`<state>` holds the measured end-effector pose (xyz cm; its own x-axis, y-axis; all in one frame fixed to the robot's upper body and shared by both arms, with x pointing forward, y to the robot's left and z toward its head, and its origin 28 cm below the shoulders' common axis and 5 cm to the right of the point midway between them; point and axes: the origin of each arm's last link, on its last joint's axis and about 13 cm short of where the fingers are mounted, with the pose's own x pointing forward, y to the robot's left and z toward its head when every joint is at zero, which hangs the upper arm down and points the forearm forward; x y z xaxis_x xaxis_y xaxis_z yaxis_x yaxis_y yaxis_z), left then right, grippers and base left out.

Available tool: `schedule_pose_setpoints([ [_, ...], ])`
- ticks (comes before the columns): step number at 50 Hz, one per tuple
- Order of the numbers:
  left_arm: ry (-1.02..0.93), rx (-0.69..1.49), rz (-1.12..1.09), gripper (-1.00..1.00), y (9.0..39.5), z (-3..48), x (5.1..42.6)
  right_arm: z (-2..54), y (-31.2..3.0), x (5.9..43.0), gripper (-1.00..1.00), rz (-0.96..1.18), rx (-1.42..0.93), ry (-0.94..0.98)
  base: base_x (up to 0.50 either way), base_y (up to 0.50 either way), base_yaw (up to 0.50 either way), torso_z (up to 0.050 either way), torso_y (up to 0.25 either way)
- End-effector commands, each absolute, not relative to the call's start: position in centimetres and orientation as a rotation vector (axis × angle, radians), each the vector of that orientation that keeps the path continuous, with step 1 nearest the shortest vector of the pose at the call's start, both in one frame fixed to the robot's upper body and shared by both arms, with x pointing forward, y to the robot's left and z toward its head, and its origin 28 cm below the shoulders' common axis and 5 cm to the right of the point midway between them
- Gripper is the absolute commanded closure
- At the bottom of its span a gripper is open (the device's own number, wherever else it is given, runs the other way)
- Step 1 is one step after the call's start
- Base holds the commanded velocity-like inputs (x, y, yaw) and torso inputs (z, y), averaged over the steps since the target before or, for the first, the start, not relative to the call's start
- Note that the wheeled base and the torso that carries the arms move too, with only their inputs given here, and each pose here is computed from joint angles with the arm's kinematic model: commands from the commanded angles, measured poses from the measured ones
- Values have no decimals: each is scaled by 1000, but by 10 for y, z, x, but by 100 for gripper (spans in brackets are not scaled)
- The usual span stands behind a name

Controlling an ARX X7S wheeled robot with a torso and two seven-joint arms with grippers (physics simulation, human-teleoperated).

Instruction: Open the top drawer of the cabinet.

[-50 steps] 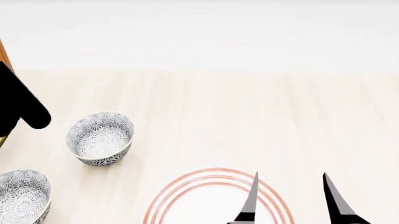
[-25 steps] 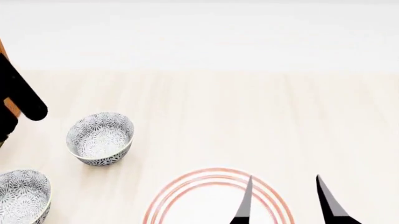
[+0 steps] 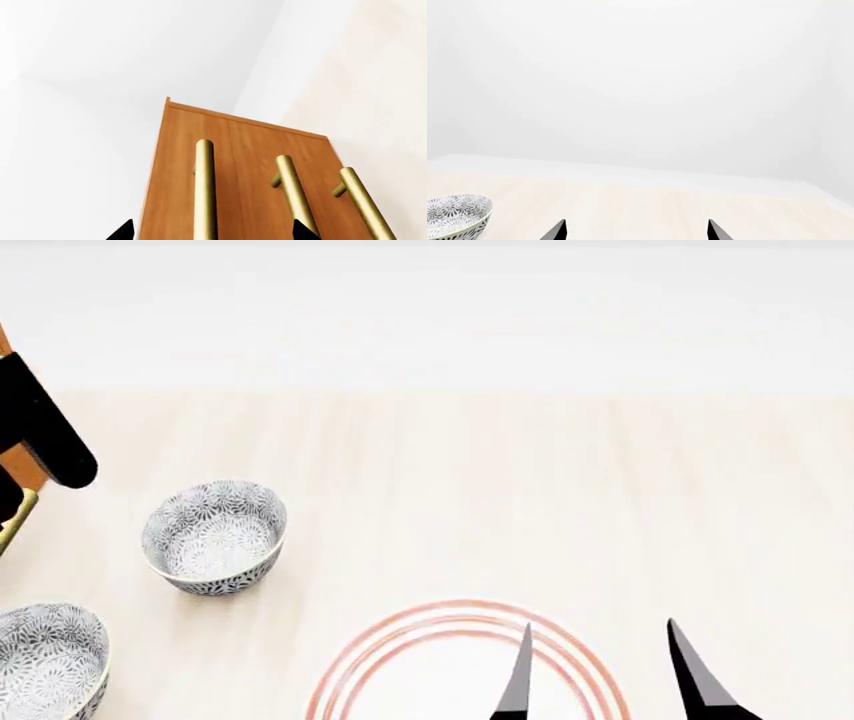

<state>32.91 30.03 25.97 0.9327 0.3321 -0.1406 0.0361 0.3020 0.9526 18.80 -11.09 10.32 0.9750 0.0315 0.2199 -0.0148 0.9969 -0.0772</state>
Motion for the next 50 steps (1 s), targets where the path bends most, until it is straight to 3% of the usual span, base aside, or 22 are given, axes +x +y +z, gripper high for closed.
schedule_pose_setpoints([
  [1,373,1278,207,-100,302,255,337,102,-111,188,-100,31,-78,-220,0,0,0,0,0],
  [50,498,1285,342,-100,321,245,366,100,-111,188,-100,37,-82,-211,0,0,0,0,0],
])
